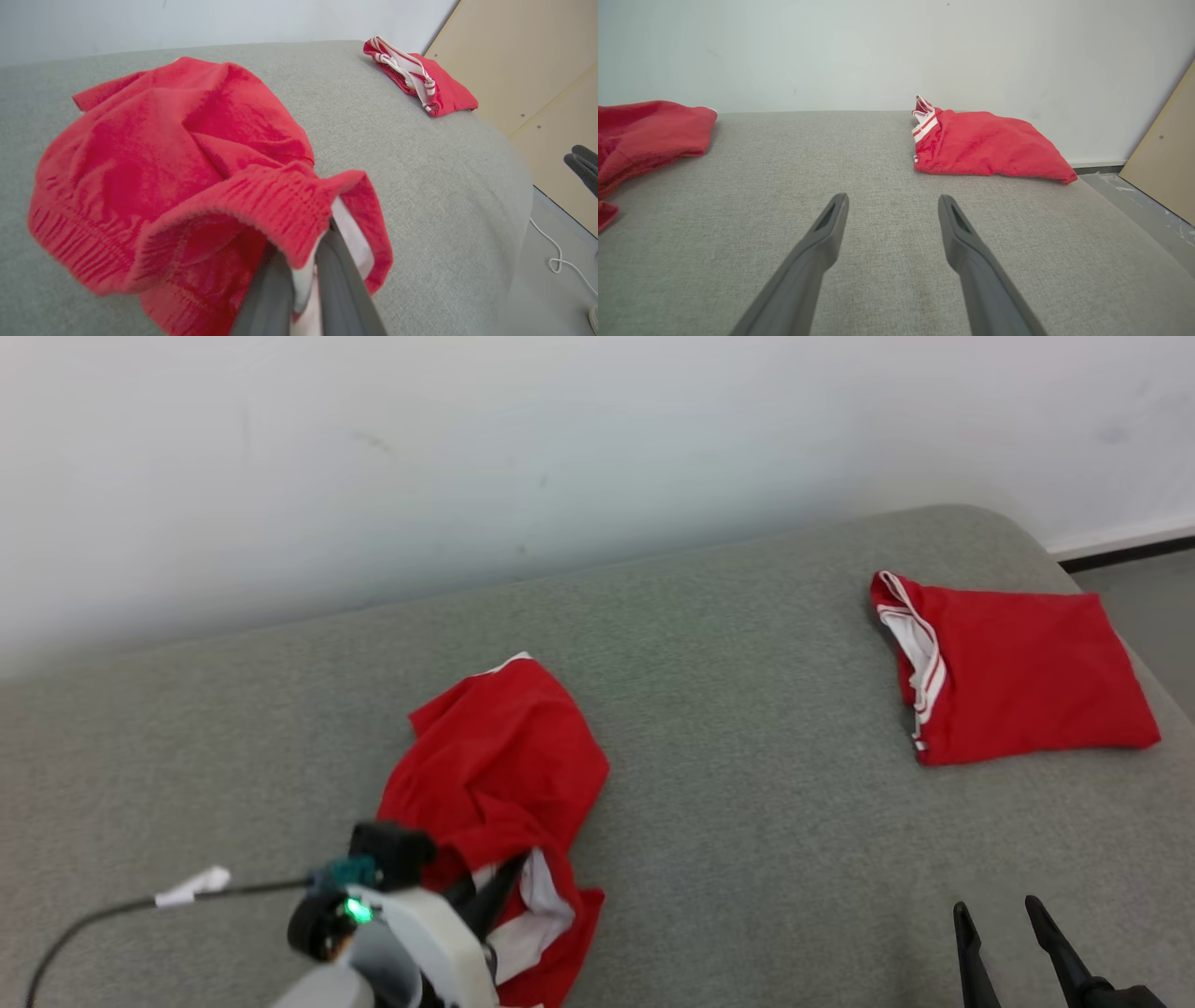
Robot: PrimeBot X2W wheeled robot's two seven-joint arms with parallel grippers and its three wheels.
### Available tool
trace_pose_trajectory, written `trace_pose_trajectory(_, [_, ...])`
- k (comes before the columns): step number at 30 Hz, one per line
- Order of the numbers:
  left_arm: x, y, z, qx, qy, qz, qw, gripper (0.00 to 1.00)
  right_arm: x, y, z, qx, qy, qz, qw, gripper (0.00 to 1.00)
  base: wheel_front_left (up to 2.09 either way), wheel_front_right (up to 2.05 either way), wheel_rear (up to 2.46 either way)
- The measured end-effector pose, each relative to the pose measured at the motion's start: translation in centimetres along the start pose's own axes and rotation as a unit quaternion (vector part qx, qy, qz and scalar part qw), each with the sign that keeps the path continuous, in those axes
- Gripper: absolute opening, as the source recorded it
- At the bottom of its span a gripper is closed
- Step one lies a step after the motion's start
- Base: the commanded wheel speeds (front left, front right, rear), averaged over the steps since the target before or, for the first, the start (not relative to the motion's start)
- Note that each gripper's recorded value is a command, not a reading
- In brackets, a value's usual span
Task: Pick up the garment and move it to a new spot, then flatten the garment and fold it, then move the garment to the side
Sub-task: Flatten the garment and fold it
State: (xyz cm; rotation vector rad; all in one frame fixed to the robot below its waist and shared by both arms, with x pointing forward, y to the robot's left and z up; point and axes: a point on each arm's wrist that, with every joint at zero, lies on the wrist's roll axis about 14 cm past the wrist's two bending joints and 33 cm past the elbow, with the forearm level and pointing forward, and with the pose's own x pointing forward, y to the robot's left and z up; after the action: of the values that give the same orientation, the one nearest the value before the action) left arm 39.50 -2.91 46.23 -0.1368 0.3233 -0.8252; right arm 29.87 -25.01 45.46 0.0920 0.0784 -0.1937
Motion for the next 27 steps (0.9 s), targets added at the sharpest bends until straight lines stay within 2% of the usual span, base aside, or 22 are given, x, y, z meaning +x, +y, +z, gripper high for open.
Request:
trace_pose_trajectory(7, [3.7,-1.9,5.8,0.063,0.003,-0.062,0.996,0.0,-1.0,-1.3,-0.3,0.021,0.003,-0.028,0.999,1.0,0.0,0.0,0.0])
trace_pose_trajectory(15, [8.4,-3.3,14.0,0.114,-0.051,-0.084,0.989,0.0,-1.5,-2.6,0.2,0.027,-0.002,-0.053,0.998,1.0,0.0,0.0,0.0])
trace_pose_trajectory(21, [11.3,-3.8,17.5,0.145,-0.078,-0.088,0.982,0.0,-2.1,-4.1,0.4,0.024,-0.002,-0.08,0.997,1.0,0.0,0.0,0.0])
trace_pose_trajectory(27, [12.1,-5.1,19.1,0.142,-0.11,-0.102,0.978,0.0,-2.6,-4.9,0.3,0.024,-0.001,-0.093,0.995,1.0,0.0,0.0,0.0])
